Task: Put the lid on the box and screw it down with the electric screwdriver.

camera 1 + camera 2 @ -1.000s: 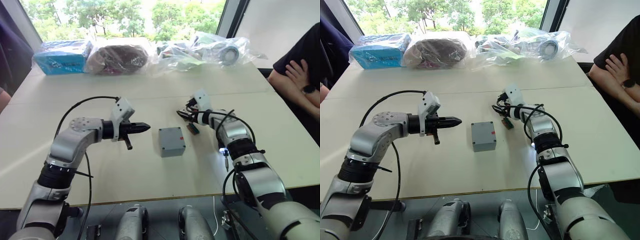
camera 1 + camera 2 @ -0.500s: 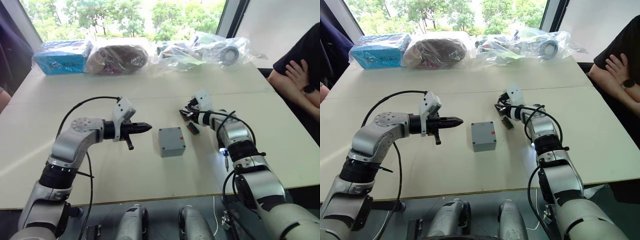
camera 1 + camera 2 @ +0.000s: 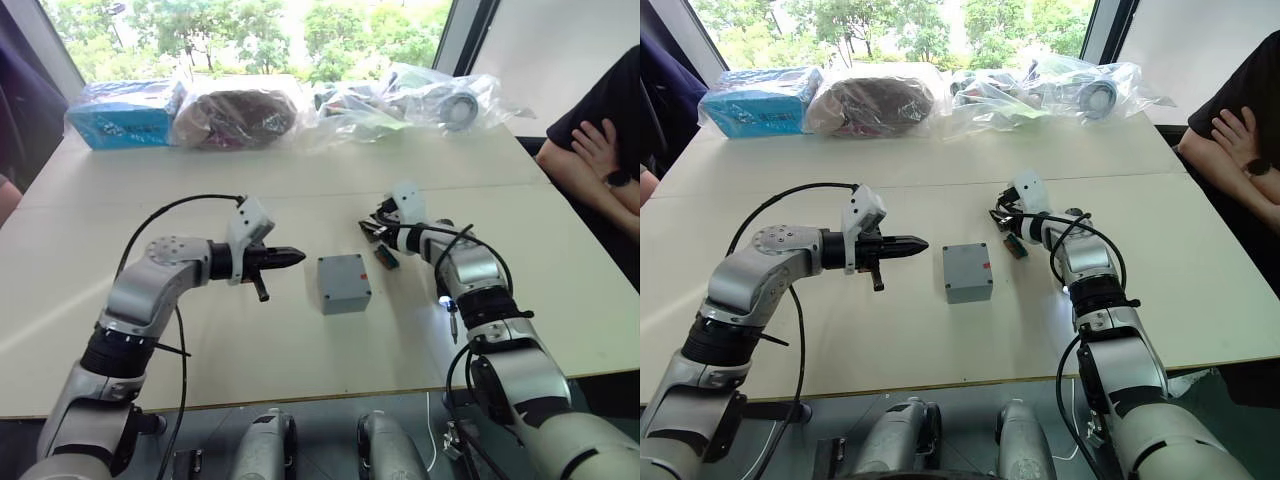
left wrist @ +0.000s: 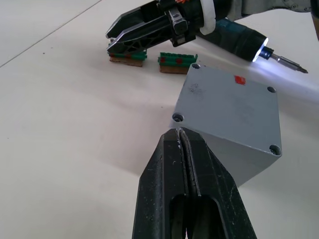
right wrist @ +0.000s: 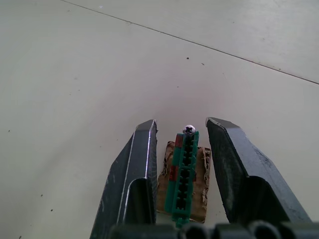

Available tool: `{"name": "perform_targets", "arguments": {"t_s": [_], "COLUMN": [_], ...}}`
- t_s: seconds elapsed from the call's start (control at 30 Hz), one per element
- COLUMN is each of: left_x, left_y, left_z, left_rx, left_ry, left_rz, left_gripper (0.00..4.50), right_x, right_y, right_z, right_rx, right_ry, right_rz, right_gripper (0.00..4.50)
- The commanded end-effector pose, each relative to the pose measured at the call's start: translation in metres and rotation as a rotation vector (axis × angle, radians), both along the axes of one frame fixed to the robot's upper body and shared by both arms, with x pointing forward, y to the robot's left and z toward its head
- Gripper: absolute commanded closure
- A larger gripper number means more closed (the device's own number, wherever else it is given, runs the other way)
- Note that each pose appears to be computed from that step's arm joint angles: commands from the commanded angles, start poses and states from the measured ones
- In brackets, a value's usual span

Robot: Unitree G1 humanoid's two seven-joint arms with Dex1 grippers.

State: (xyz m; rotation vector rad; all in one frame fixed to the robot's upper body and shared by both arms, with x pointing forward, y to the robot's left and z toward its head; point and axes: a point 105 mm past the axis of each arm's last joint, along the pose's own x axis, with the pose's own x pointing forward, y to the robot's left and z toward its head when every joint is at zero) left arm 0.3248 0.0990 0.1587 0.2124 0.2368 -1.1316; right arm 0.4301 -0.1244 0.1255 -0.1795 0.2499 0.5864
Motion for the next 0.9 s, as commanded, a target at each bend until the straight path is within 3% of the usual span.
{"name": "perform_targets", "arguments": {"t_s": [0.03,0.37,0.7,0.83,0.9], "left_x": [0.001,0.001,0.001,-0.005,-0.017], "left_y": [-0.001,0.001,0.0,0.001,0.004], "left_z": [0.01,0.01,0.019,0.023,0.025], "left_rx": [-0.003,-0.005,-0.055,-0.045,-0.01], "left_ry": [-0.051,-0.05,-0.045,-0.043,-0.029], "left_rz": [-0.008,-0.007,-0.012,-0.042,-0.1], "left_gripper": [4.5,4.5,4.5,4.5,4.5], "right_x": [0.001,-0.002,-0.019,-0.036,-0.06], "right_y": [0.002,0.002,0.001,-0.003,0.003], "right_z": [0.012,0.019,0.059,0.077,0.081], "right_rx": [0.036,0.041,0.098,0.095,0.104], "right_ry": [-0.042,-0.064,-0.211,-0.265,-0.268], "right_rz": [0.0,0.022,0.1,0.114,0.177], "right_gripper": [4.47,4.47,4.47,4.47,4.47]}}
